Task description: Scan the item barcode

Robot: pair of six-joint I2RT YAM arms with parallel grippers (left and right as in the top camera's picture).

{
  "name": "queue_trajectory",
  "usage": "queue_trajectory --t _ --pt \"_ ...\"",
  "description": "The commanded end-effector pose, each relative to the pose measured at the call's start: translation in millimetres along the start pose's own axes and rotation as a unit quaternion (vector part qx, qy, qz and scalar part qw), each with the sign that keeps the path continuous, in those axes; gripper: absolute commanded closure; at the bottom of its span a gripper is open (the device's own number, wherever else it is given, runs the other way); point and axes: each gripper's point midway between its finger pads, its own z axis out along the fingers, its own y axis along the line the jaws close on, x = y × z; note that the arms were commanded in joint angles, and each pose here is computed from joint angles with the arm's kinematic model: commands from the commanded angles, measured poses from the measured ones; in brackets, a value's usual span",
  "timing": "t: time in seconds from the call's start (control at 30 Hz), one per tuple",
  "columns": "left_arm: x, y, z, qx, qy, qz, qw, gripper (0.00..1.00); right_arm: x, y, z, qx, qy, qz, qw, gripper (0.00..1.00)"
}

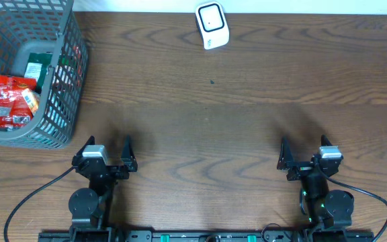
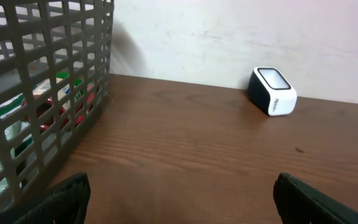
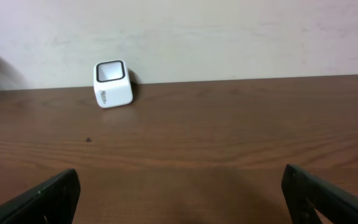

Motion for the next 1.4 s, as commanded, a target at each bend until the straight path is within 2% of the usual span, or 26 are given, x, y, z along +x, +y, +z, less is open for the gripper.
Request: queue_trajectory --t 0.0,0.63,0.83,0.87,1.07,1.37 --pt "14 0 0 0.004 0.024 0.006 1.000 0.06 1 0 0 -0.002 0.002 0.003 1.000 0.01" --pt "14 -2 0 0.008 0.024 0.002 1.000 0.06 1 0 0 -0.002 0.002 0.003 1.000 0.01" --pt "7 -40 -7 0.118 0.028 -0.004 0.993 0.06 1 0 0 -0.002 0.002 0.003 1.000 0.01" --pt "1 -47 -10 0.135 0.027 -0.015 0.990 0.06 0 1 0 -0.003 -0.001 0.003 1.000 0.01" --pt "-28 -52 -23 0.136 0.025 -0.034 0.990 0.06 -21 16 -4 -0.043 -0.028 0.000 0.999 0.01" --pt "-108 -64 -48 0.132 0.035 -0.036 0.990 0.06 -99 22 -23 -0.044 -0.101 -0.005 0.994 0.01"
